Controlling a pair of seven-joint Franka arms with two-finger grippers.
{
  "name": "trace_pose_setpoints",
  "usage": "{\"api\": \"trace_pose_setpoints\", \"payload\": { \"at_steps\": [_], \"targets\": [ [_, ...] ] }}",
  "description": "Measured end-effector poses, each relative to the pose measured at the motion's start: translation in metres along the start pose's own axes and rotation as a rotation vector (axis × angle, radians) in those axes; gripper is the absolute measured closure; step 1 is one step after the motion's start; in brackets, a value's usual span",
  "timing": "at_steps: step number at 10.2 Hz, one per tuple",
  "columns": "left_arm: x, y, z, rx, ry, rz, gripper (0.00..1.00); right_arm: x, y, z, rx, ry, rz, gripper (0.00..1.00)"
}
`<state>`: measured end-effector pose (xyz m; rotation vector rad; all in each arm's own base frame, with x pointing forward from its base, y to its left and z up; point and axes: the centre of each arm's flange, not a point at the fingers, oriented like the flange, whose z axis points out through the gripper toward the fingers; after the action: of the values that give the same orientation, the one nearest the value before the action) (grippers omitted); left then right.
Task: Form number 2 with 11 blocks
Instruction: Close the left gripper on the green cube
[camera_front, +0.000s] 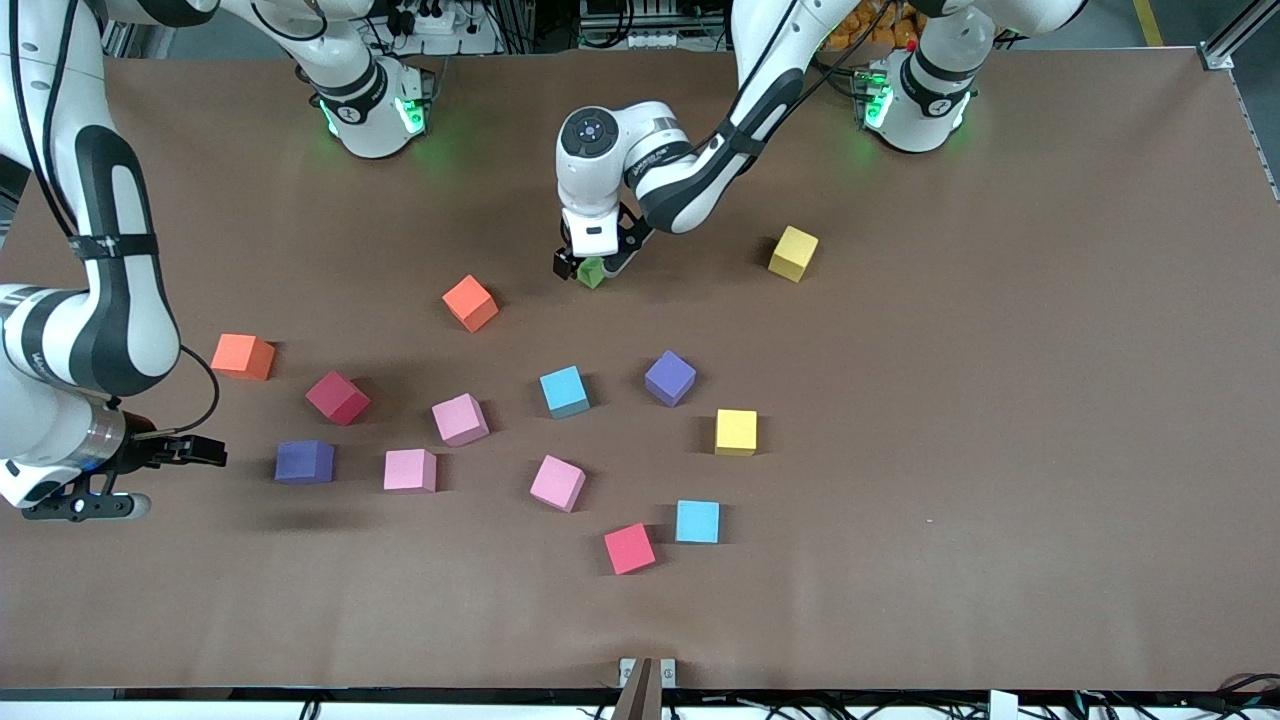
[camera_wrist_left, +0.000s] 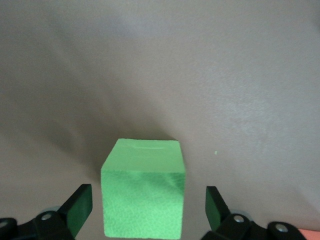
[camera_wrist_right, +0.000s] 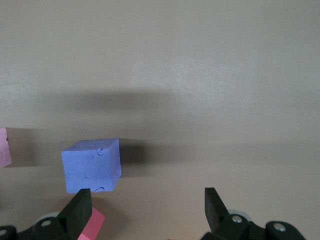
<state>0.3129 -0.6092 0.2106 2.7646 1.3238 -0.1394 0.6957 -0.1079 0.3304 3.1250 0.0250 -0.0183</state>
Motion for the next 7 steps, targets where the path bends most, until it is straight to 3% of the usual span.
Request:
{"api": "trace_pose_setpoints", "payload": {
  "at_steps": [5, 6, 7],
  "targets": [
    [-0.0079, -0.0101, 0.0123, 0.007, 0.019, 0.043, 0.0, 0.0001, 0.0001, 0.0005, 0.0, 0.0, 0.0, 0.0],
    [-0.0079, -0.01, 0.0122, 0.006, 0.019, 0.044, 0.12, 0.0001, 0.0, 0.0005, 0.0, 0.0, 0.0, 0.0],
    [-0.0074, -0.0097, 0.0121, 0.005, 0.019, 0.043, 0.12, 0.0001, 0.0, 0.0005, 0.0, 0.0, 0.0, 0.0]
  ]
}}
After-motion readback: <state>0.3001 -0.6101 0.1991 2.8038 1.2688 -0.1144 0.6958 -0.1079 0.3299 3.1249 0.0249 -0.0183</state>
